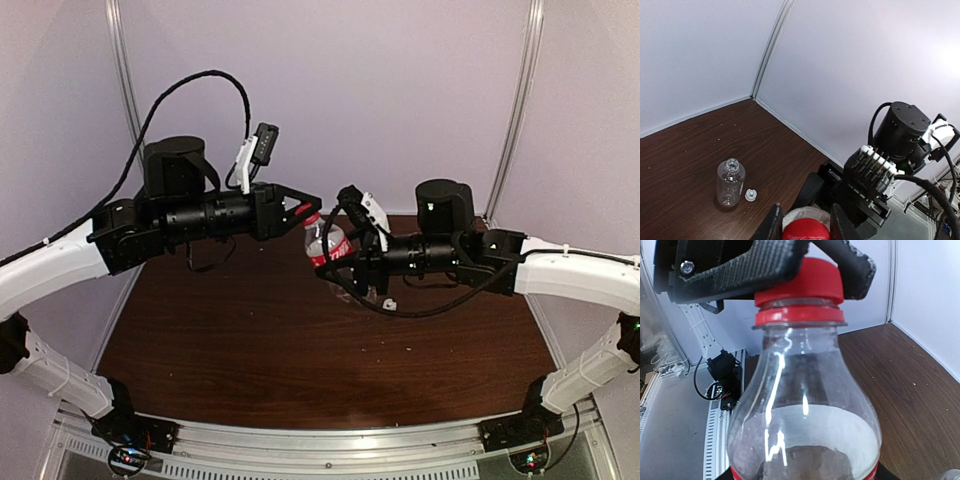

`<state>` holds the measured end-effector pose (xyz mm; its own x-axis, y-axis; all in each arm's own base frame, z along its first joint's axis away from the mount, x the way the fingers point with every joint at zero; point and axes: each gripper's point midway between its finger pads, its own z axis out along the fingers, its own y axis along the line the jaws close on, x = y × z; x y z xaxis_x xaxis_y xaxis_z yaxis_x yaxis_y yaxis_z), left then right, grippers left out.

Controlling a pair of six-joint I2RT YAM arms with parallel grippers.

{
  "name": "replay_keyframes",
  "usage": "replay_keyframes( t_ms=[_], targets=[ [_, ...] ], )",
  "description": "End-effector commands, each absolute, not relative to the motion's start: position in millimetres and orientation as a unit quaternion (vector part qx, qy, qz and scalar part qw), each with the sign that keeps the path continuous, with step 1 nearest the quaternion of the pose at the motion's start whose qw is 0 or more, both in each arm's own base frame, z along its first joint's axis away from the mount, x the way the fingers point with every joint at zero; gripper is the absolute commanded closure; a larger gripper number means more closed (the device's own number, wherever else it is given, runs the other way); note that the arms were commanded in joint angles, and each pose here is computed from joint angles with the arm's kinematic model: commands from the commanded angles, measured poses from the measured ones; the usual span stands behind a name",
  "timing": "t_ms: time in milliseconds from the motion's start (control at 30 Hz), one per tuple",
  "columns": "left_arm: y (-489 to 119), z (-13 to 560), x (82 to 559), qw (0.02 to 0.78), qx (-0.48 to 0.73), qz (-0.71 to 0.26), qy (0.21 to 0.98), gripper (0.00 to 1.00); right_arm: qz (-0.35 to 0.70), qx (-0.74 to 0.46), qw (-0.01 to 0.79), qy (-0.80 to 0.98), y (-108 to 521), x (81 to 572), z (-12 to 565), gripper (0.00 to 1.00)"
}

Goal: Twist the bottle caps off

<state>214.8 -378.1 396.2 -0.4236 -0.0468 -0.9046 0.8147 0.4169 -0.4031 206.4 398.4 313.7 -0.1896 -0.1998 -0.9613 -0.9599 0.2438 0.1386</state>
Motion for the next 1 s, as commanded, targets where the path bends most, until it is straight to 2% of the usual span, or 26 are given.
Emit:
replay_keyframes(
  t_ms=[0,100,300,467,700,967],
  targets=[
    [-368,397,237,0.492,0.206,-0.415,0.737,0.90,0.366,-0.377,0.509,0.682,379,242,323,0.67],
    [-369,399,234,0.494,0.214,-0.420,0.730,0.81,0.366,-0.379,0.508,0.682,377,240,322,0.67],
    [-374,411,216,0.505,0.286,-0.441,0.685,0.49,0.402,-0.411,0.496,0.651,382,222,325,0.66],
    [-363,422,197,0.500,0.352,-0.471,0.636,0.35,0.452,-0.470,0.458,0.604,388,192,329,0.63],
    [-356,432,160,0.472,0.453,-0.531,0.538,0.24,0.525,-0.513,0.398,0.550,396,159,339,0.62],
    [-366,436,135,0.434,0.511,-0.573,0.471,0.23,0.573,-0.524,0.357,0.519,400,142,347,0.62]
  ],
)
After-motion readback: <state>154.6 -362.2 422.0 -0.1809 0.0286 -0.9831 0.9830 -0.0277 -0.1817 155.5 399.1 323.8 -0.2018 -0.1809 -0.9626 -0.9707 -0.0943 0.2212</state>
